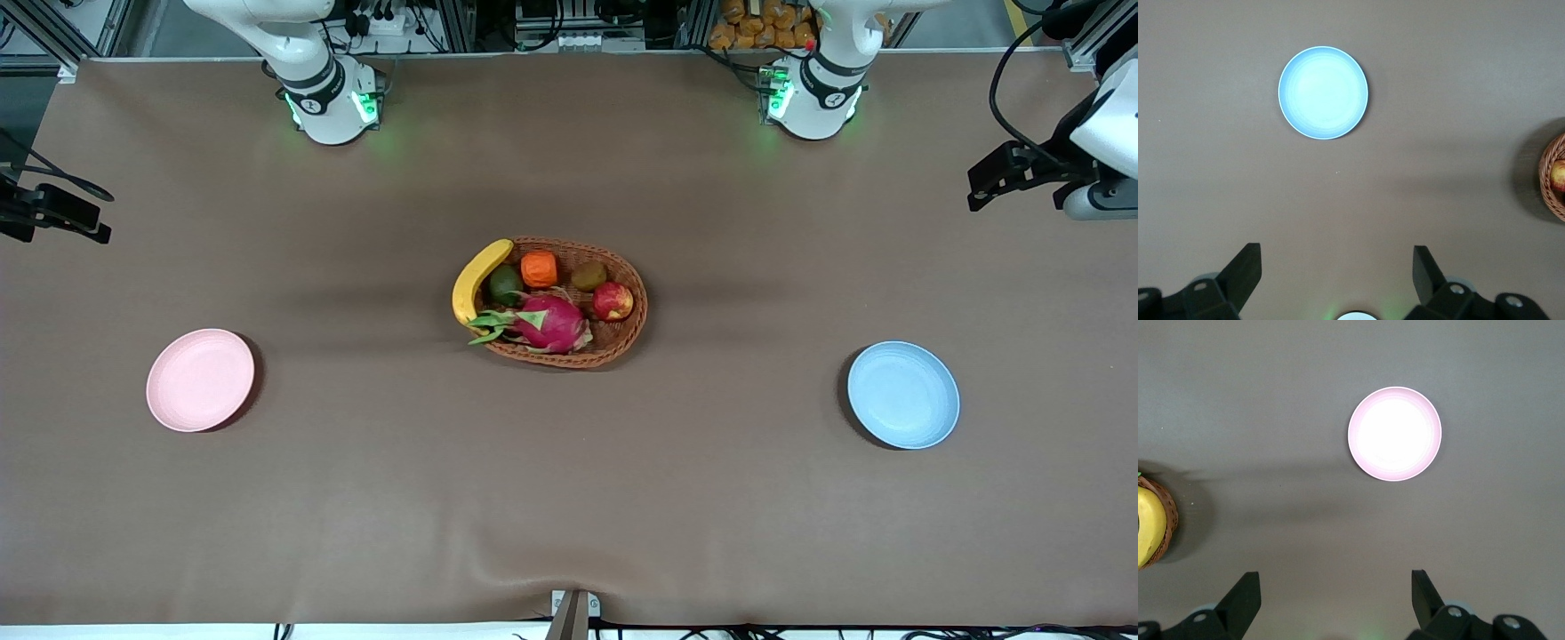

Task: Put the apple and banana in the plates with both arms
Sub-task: 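Move the left gripper toward the red apple in the basket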

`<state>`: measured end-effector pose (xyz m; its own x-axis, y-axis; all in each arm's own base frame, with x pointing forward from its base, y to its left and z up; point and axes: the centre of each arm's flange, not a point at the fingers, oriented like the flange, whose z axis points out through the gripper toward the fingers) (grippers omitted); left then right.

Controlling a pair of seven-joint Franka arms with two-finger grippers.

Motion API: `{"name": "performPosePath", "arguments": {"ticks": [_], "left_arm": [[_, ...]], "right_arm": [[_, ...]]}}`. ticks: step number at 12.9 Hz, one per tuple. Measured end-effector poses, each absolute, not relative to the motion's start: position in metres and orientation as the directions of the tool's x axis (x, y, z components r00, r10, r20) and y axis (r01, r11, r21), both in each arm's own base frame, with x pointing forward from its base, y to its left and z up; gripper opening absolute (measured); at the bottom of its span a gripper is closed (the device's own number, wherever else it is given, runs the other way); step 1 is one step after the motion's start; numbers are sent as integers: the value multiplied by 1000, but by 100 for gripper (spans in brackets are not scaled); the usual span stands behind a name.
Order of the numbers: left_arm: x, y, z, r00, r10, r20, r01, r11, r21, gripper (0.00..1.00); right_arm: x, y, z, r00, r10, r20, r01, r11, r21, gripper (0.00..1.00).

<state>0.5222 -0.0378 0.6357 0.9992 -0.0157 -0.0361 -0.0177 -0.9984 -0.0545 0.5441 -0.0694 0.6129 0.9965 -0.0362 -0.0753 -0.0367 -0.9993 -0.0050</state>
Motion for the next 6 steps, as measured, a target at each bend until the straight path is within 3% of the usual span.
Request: {"name": "performPosePath", "arguments": {"ticks": [6], "left_arm": [[525, -43, 631, 999, -26, -45, -28, -998, -54, 100]], "right_arm": [[544, -69, 613, 997, -35, -75, -35, -999, -5, 100]]}}
